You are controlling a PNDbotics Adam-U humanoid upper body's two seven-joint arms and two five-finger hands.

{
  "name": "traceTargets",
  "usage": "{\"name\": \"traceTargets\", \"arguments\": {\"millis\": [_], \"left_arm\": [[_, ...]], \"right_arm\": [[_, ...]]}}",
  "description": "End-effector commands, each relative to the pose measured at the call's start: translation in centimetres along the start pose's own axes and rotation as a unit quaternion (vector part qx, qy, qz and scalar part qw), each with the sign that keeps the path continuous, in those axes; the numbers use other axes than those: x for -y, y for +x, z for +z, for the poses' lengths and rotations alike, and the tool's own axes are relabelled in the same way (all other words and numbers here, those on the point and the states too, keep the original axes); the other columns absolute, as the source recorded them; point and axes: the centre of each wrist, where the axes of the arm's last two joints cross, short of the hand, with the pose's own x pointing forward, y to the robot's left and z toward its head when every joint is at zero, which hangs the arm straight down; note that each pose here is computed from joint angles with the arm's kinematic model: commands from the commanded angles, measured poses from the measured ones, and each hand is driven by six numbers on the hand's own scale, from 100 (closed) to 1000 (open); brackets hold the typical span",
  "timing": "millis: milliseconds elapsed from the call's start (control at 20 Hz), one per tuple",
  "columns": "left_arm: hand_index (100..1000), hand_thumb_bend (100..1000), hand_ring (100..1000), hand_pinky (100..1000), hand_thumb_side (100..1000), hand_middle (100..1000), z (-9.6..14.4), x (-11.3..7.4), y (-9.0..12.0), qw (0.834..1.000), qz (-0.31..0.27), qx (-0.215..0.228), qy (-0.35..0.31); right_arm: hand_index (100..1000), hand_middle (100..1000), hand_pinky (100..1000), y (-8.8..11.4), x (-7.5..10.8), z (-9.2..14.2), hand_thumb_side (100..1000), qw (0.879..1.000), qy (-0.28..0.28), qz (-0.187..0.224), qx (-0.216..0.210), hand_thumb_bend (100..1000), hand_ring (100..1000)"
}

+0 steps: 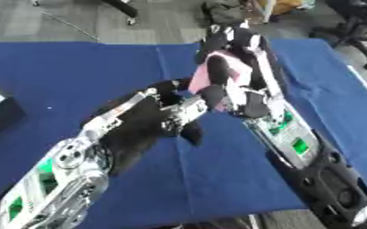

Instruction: Pick up the objects with one hand, pass them to the other hand, and then place them into the box on the other side of the table.

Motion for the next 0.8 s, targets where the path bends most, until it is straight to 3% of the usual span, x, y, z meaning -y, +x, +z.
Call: {"name": "traceTargets", "arguments": {"millis": [50,800], "left_arm": [[419,141,451,556,372,319,-0.84,1.84,0.21,0.999,0.011,0.009,-0.038],[406,146,447,559,367,310,-1.49,2.48,-0.30,0.998,0.049,0.015,-0.047]], "right_arm": [[274,165,100,0.34,-0.57,-0.79,470,1.000,0.000,-0.022,0.015,100,231],[262,161,100,0.34,-0.44,-1.13,470,0.993,-0.072,-0.092,0.012,100,209]]}}
